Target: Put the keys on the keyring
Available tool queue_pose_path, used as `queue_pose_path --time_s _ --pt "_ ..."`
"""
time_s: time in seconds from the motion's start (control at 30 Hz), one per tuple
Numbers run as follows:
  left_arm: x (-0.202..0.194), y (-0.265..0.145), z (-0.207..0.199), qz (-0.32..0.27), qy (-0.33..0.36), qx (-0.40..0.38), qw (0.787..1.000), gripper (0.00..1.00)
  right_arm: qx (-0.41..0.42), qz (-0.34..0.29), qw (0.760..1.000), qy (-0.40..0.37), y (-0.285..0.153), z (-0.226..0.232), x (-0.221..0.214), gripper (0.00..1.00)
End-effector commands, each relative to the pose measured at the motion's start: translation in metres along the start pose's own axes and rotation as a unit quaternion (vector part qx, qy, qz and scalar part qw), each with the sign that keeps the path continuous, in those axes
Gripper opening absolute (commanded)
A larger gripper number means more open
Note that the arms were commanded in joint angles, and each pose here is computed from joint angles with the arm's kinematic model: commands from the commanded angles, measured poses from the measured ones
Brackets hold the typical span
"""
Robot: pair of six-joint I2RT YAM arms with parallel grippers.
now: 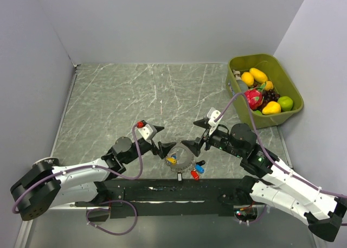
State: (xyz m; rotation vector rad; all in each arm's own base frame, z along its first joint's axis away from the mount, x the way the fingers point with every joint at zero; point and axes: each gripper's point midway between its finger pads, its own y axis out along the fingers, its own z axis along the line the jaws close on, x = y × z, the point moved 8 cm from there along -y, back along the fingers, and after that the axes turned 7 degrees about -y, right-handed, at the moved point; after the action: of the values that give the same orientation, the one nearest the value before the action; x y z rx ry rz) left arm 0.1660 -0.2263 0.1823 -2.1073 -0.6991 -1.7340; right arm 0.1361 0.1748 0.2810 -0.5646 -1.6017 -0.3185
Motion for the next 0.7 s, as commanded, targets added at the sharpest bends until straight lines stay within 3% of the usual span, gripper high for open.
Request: queue_pose_path --time_s 0.0,0.23,0.67 --pt "0.005 -0.002 0.004 -0.006 -0.014 0.036 0.999 0.96 -0.004 -0.042 0.999 -0.006 -0.001 -0.003 0.022 1.00" --pt "0.009 0.000 0.001 -0.014 -0.042 0.034 0.998 0.96 -0.004 -0.036 0.999 -0.001 0.002 -0.003 0.018 0.99" --pt "0.004 -0.003 0.027 -0.039 -0.129 0.198 0.971 0.96 -0.065 0.001 0.998 0.025 0.014 -0.013 -0.006 1.00"
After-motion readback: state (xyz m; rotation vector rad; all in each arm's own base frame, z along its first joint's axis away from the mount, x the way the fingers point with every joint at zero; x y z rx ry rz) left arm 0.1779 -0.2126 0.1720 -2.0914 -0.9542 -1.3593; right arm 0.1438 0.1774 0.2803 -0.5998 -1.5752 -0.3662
